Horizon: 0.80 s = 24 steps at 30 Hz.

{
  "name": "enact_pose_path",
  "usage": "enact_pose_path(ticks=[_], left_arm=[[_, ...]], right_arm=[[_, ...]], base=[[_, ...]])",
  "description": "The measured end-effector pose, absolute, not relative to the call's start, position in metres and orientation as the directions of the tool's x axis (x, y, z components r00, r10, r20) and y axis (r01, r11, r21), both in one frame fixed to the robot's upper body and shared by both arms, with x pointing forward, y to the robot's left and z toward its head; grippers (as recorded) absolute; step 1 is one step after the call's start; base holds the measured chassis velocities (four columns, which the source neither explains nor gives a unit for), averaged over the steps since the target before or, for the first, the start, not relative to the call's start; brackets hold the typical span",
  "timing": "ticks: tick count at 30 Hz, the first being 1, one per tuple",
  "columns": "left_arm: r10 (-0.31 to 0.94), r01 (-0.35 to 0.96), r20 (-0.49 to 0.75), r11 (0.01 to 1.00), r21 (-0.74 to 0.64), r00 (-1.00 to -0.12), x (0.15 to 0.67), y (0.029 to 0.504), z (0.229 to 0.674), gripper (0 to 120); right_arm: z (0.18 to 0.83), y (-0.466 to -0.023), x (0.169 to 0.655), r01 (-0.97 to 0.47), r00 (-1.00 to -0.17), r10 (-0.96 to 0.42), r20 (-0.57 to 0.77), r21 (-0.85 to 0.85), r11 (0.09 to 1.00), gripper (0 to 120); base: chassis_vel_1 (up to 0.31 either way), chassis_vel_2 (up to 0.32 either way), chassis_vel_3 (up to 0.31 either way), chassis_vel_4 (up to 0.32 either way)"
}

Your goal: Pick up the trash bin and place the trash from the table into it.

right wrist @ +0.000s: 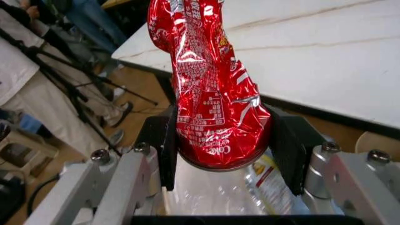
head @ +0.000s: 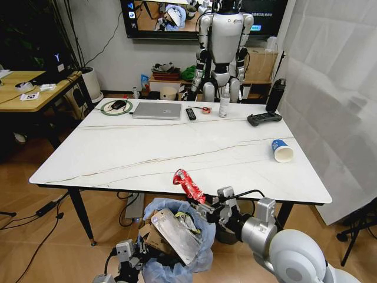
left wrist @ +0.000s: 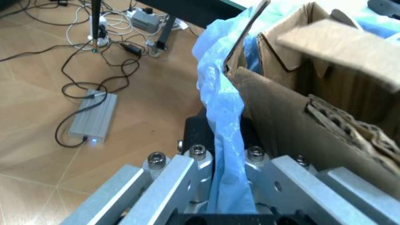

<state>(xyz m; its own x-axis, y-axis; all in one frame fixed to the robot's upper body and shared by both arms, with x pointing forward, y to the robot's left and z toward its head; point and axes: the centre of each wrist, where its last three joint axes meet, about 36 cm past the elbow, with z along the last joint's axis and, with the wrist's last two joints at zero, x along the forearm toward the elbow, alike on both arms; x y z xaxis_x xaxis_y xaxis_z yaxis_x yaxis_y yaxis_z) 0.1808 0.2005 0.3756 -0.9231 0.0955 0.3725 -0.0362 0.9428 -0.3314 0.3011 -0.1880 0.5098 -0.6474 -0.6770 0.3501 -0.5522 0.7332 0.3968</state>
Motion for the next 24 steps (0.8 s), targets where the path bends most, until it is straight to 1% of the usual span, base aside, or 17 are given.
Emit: enact_pose_path(ticks=[3,4,6,10,15,24], left_arm=[[0.090,-0.041,0.373,0.943,-0.329,-0.923,0.181,0.201,0.375,0],[0.090,-0.041,0.373,0.943,-0.329,-0.923,0.181,0.201,0.375,0],[0.084,-0.046,0.373,0.944,-0.327,-0.924,0.181,0.201,0.375,0],[0.077,-0.052,0.369,0.943,-0.327,-0.926,0.182,0.201,0.376,0],[0.076,-0.052,0.367,0.944,-0.327,-0.927,0.182,0.200,0.377,0],[0.082,-0.048,0.367,0.943,-0.331,-0.927,0.182,0.198,0.378,0]], right_arm=[[0.513,-0.181,0.293,-0.555,-0.609,-0.709,0.355,0.448,0.701,43],[0.513,-0.181,0.293,-0.555,-0.609,-0.709,0.355,0.448,0.701,43],[0.511,-0.177,0.286,-0.553,-0.581,-0.722,0.377,0.469,0.689,43],[0.496,-0.171,0.271,-0.503,-0.522,-0.733,0.436,0.537,0.677,43],[0.488,-0.164,0.265,-0.495,-0.502,-0.735,0.455,0.546,0.676,43],[0.481,-0.161,0.266,-0.501,-0.510,-0.724,0.464,0.525,0.688,43]], base=[[0.000,0.000,0.000,0.000],[0.000,0.000,0.000,0.000],[0.000,0.000,0.000,0.000],[0.000,0.000,0.000,0.000],[0.000,0.000,0.000,0.000],[0.000,0.000,0.000,0.000]])
